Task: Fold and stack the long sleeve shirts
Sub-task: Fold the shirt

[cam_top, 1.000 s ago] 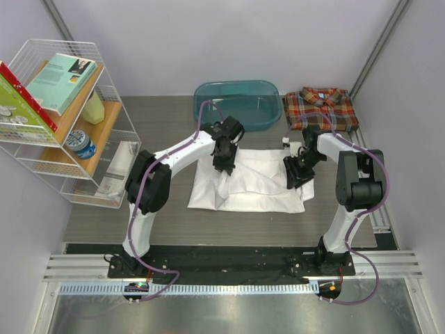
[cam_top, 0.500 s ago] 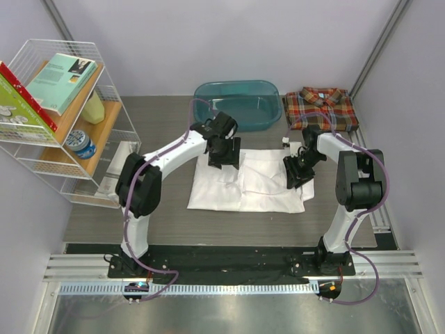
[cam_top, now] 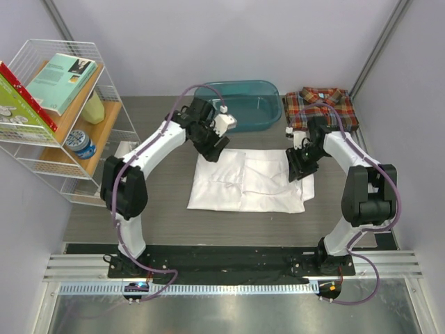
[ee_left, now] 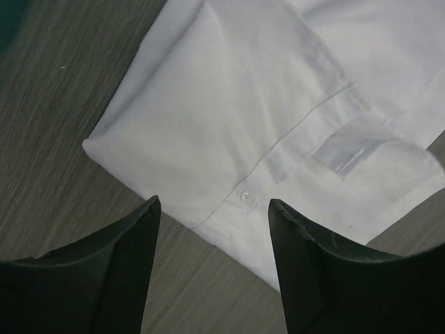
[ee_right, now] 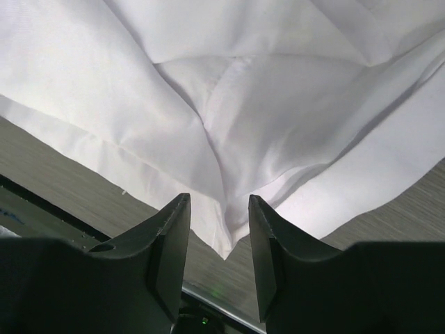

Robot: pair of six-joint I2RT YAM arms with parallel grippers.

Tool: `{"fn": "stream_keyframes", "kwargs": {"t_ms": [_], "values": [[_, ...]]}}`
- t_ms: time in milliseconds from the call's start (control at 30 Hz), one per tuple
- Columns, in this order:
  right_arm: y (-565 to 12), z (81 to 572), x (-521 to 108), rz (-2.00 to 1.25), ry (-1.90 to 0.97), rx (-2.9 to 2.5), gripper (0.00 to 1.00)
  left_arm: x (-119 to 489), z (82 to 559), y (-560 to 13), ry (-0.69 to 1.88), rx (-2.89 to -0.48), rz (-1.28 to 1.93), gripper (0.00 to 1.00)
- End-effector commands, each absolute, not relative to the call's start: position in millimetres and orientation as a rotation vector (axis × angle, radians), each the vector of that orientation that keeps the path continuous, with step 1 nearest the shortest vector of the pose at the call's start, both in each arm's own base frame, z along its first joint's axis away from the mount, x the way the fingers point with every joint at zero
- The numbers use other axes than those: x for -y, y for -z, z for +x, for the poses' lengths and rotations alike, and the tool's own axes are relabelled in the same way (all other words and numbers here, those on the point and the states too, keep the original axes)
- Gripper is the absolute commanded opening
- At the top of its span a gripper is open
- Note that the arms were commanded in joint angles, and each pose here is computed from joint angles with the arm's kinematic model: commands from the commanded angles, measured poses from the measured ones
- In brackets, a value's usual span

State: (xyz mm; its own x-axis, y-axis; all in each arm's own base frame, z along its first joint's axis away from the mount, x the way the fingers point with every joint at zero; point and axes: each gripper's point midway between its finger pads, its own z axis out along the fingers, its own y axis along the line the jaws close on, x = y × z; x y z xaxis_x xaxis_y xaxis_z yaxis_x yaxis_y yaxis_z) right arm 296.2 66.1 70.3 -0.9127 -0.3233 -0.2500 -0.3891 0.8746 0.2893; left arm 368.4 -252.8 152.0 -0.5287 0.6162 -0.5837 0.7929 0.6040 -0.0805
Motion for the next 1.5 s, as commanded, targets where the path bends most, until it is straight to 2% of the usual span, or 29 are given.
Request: {"fn": "stream_keyframes", "kwargs": {"t_ms": [0, 133, 267, 367, 400, 433, 500, 600, 633, 667, 700, 733, 767, 867, 933, 1100, 1233, 1300, 1333, 1467], "values": [[-95, 289, -71, -0.507, -0.519, -2.824, 0.45, 247, 369, -103, 0.341, -2.154, 1.647, 0.62], [-95, 281, -70, -0.491, -0.506, -2.831, 0.44, 248, 393, -73, 0.242, -2.173, 1.68, 0.55], [-98, 278, -67, -0.461, -0.486, -2.831, 0.42, 224, 386, -32, 0.131, -2.311, 1.721, 0.44], [-103, 280, -65, -0.457, -0.457, -2.817, 0.42, 198, 344, -10, 0.127, -2.471, 1.716, 0.39], [-104, 280, -63, -0.451, -0.437, -2.819, 0.42, 190, 323, -10, 0.14, -2.531, 1.695, 0.37], [-103, 280, -61, -0.45, -0.426, -2.823, 0.42, 191, 307, -10, 0.169, -2.587, 1.665, 0.3], [-104, 280, -57, -0.452, -0.39, -2.827, 0.42, 190, 259, -17, 0.176, -2.751, 1.559, 0.28], [-99, 281, -56, -0.463, -0.379, -2.839, 0.42, 212, 203, -35, 0.348, -2.853, 1.493, 0.38], [-98, 281, -57, -0.467, -0.388, -2.845, 0.42, 224, 195, -56, 0.475, -2.814, 1.463, 0.44], [-95, 283, -62, -0.489, -0.391, -2.845, 0.41, 243, 185, -76, 0.664, -2.819, 1.36, 0.46], [-90, 283, -64, -0.5, -0.397, -2.86, 0.41, 255, 198, -94, 0.726, -2.729, 1.293, 0.48], [-85, 287, -68, -0.508, -0.39, -2.857, 0.41, 260, 204, -121, 0.784, -2.638, 1.225, 0.57], [-81, 289, -72, -0.525, -0.379, -2.861, 0.4, 265, 212, -140, 0.834, -2.562, 1.167, 0.59], [-59, 296, -86, -0.591, -0.332, -2.876, 0.39, 252, 250, -187, 0.811, -2.392, 0.912, 0.73], [-41, 300, -95, -0.667, -0.278, -2.898, 0.38, 234, 266, -200, 0.797, -2.352, 0.788, 0.83], [-21, 342, -102, -0.845, -0.082, -2.821, 0.33, 187, 285, -221, 0.725, -2.32, 0.566, 0.99], [-20, 369, -141, -1.096, -0.041, -2.693, 0.32, 164, 284, -228, 0.797, -2.32, 0.405, 1.0], [-8, 376, -159, -1.231, -0.009, -2.647, 0.32, 150, 284, -233, 0.773, -2.293, 0.355, 1.0], [-18, 390, -176, -1.264, -0.01, -2.582, 0.31, 145, 285, -233, 0.752, -2.283, 0.336, 1.0], [-26, 395, -233, -1.503, 0.018, -2.41, 0.31, 129, 283, -220, 0.659, -2.282, 0.287, 1.0]]}}
